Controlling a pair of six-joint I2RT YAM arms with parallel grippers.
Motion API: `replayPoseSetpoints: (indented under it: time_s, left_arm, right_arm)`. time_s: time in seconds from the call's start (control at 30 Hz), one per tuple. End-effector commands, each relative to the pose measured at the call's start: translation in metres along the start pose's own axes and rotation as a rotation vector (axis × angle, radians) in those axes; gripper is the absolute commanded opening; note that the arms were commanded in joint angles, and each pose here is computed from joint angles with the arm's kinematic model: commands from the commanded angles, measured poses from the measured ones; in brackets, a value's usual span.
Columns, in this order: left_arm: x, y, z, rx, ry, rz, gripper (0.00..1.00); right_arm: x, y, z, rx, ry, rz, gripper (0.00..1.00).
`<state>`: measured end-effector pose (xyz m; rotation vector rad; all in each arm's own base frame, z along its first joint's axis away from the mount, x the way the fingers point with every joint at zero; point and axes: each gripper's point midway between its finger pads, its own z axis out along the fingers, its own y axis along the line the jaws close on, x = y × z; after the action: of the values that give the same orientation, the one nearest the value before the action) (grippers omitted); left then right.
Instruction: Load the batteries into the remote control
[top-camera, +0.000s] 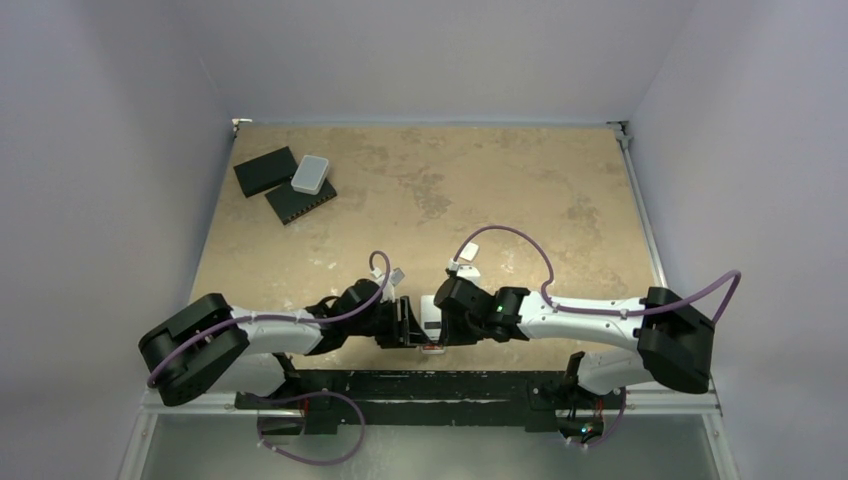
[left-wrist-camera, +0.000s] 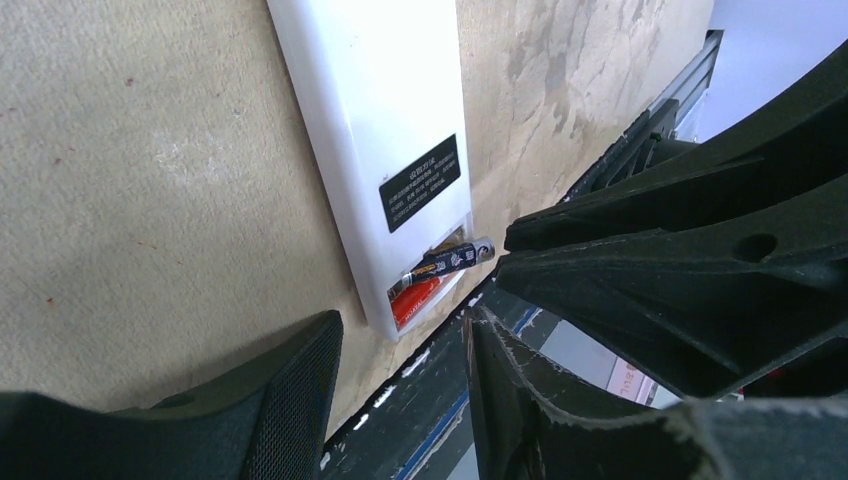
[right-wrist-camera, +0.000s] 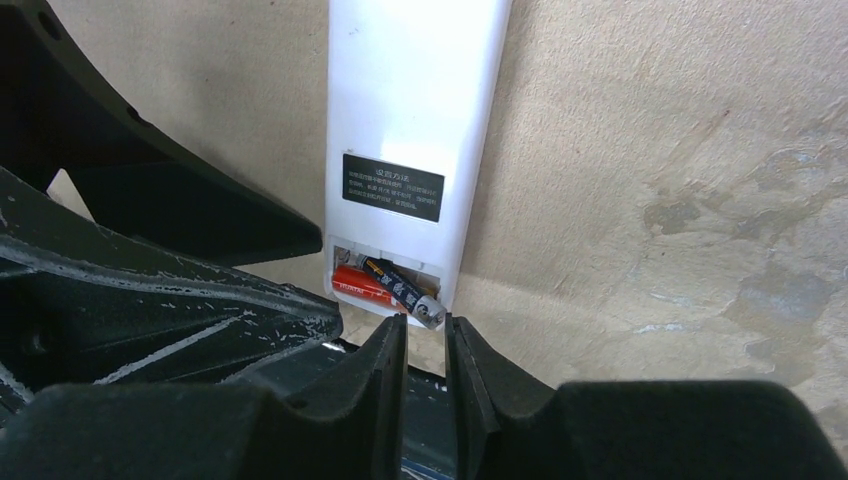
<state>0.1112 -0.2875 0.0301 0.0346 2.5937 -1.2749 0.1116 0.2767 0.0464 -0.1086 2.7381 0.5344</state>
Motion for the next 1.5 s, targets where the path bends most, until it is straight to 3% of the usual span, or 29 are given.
replayPoseSetpoints:
  time_s: [0.0,1.47]
  left_arm:
    - [-0.002,-0.003,0.002,0.006,-0.013,0.002,0.48]
    - [-0.009,-0.012,0.01,0.038,-0.032,0.011,0.09]
  right_arm:
    - [-0.003,-0.004,0.002,0.022,-0.014,0.021,0.27]
    - [0.0,0.013,0.015,-0.035,0.014,0.023,0.16]
